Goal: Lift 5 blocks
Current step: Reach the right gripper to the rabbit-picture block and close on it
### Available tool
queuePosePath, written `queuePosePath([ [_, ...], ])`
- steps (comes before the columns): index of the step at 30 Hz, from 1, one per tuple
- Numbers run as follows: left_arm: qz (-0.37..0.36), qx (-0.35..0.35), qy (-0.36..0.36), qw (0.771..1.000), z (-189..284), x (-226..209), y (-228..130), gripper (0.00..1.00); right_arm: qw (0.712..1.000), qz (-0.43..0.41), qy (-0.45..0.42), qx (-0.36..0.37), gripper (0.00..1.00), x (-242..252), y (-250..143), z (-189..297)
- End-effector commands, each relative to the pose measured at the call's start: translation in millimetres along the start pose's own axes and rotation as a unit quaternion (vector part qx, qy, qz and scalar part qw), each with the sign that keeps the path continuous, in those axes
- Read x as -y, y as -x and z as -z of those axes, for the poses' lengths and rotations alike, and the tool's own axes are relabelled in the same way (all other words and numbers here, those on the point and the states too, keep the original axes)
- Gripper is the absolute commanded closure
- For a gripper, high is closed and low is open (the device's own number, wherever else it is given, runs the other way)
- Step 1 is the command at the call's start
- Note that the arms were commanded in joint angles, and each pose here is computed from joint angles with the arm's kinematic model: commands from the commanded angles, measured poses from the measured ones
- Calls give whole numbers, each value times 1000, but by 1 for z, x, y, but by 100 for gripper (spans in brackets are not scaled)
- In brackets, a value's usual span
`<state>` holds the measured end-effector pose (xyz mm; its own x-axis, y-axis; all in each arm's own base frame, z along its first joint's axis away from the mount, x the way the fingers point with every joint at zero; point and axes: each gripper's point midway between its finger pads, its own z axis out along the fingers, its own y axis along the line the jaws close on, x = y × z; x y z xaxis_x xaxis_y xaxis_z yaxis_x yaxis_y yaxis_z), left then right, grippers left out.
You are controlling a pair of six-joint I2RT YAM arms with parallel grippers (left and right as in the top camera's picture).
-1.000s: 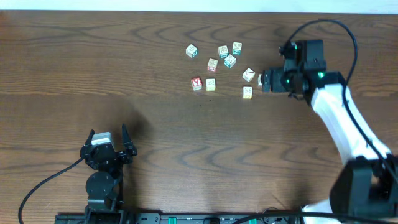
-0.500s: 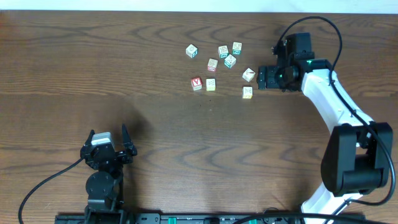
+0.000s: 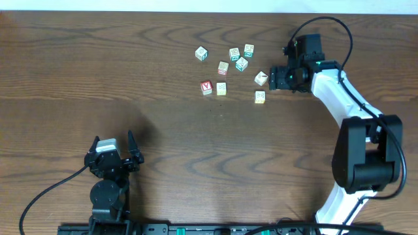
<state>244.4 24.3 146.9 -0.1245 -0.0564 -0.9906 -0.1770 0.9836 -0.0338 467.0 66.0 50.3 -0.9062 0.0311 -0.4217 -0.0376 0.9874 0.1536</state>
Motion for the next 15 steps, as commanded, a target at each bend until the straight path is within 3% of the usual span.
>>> queuePosePath([
  [1,-10,-28,10,1000,-1,-4,-18,16,999,-6,-32,1,19,14,8,-12],
  [6,-10,-28,10,1000,-1,-4,-18,16,999,-7,-33,-10,23,15,11,-25],
  [15,-10,-28,10,1000,-1,-4,-18,17,999,-7,-36,-19,42,16,9,-30],
])
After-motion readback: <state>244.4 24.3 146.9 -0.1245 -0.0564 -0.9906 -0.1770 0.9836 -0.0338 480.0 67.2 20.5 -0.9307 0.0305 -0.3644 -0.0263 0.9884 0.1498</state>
